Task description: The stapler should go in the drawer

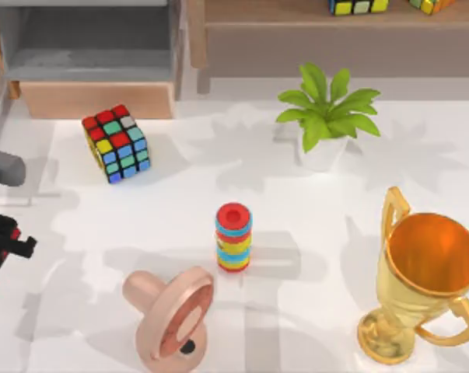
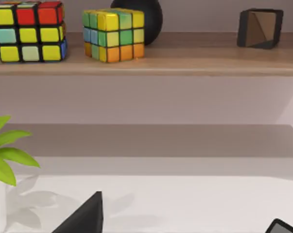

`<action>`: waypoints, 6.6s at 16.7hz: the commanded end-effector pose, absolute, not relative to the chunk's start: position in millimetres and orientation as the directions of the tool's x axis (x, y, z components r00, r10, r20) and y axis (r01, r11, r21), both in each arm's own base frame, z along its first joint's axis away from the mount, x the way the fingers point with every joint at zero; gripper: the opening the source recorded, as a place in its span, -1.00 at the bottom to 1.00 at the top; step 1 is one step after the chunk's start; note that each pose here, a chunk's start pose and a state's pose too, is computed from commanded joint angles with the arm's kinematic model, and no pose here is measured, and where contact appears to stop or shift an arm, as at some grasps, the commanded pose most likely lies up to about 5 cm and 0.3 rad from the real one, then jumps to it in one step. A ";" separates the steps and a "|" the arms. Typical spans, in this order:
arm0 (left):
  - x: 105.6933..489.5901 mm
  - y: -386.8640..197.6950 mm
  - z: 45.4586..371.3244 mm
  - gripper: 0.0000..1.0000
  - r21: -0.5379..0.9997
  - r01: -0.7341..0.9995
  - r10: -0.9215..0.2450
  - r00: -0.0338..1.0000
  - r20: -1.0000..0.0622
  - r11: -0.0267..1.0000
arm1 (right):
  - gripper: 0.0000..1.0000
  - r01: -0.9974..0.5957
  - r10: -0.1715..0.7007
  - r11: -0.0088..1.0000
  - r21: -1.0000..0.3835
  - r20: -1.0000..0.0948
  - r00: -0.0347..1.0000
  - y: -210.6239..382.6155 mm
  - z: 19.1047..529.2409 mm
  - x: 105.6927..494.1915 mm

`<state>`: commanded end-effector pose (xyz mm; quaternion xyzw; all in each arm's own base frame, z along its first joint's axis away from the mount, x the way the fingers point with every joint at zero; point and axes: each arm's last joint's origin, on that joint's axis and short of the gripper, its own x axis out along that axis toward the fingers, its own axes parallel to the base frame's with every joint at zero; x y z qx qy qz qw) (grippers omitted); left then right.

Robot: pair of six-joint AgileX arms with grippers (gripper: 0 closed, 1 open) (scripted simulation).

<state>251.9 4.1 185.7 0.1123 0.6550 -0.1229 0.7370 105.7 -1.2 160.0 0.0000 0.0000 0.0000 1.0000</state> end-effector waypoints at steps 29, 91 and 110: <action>478.2 172.0 162.1 -1.00 0.008 0.002 0.008 0.007 -1.000 1.000 | 1.00 0.000 0.000 1.000 0.000 0.000 1.000 -1.2 160.0 105.7; 264.9 297.0 158.6 1.00 0.894 0.029 0.360 0.909 -0.210 0.447 | 1.00 0.000 0.000 1.000 0.000 0.000 1.000 -1.2 160.0 105.7; 229.2 176.0 96.1 1.00 1.000 -0.003 -0.014 1.000 0.002 -0.002 | 1.00 0.000 0.000 1.000 0.000 0.000 1.000 -1.2 160.0 105.7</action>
